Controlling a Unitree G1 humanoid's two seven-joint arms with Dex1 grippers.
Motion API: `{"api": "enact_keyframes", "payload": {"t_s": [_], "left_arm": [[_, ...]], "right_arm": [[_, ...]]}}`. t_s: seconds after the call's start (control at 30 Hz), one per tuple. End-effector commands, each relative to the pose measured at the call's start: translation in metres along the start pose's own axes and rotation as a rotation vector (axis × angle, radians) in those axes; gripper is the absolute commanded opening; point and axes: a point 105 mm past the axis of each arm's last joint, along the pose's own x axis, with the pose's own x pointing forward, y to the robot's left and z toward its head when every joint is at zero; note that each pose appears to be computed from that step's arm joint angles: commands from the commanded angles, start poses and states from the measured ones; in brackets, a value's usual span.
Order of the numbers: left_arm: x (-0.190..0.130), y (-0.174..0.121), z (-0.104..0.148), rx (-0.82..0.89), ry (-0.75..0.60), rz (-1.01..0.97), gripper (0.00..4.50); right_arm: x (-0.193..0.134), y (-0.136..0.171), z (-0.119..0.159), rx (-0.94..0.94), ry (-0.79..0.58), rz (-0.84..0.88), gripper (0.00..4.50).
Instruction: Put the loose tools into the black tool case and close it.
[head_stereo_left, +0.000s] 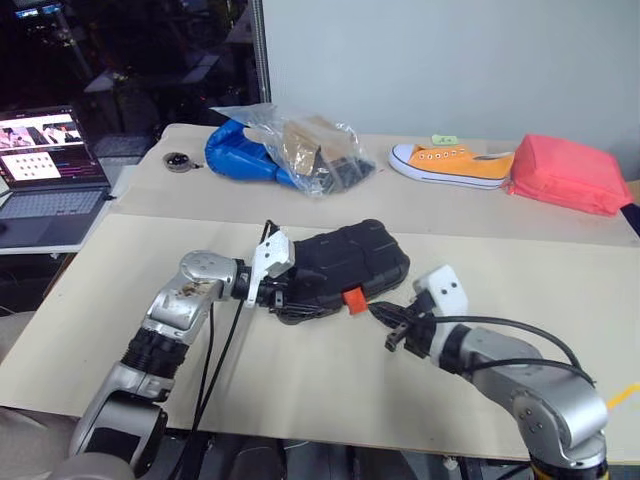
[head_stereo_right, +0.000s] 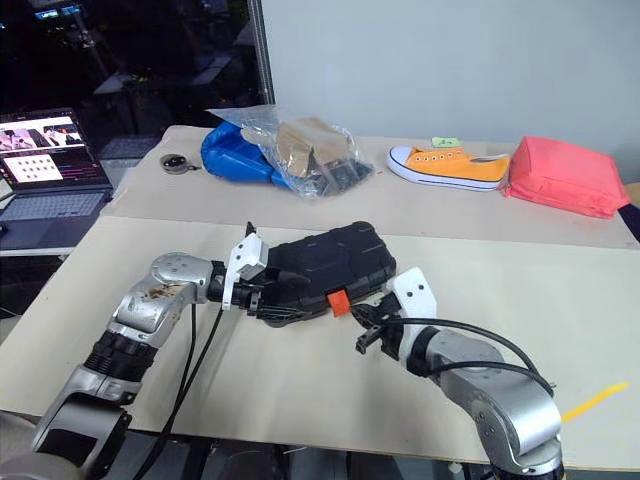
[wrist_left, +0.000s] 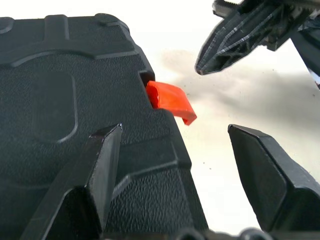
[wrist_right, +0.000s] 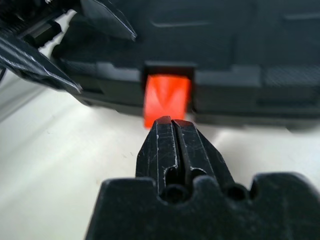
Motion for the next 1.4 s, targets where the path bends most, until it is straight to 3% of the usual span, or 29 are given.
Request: {"api": "enact_keyframes", "payload": {"t_s": [0.03, 0.17, 0.43, 1.4], "left_arm": [[-0.002, -0.003, -0.012, -0.025, 0.048, 0.002, 3.63], [-0.003, -0.005, -0.013, -0.031, 0.050, 0.009, 3.63], [-0.002, -0.008, -0.014, -0.041, 0.046, 0.017, 3.63], [0.001, -0.011, -0.021, -0.068, 0.052, 0.023, 3.63]], "right_arm": [[0.007, 0.002, 0.003, -0.011, 0.007, 0.006, 0.01], [0.021, -0.002, -0.009, -0.016, 0.078, -0.008, 0.01], [0.039, 0.000, 0.005, -0.033, 0.023, -0.003, 0.01], [0.025, -0.006, 0.036, -0.087, -0.017, 0.001, 0.01]]}}
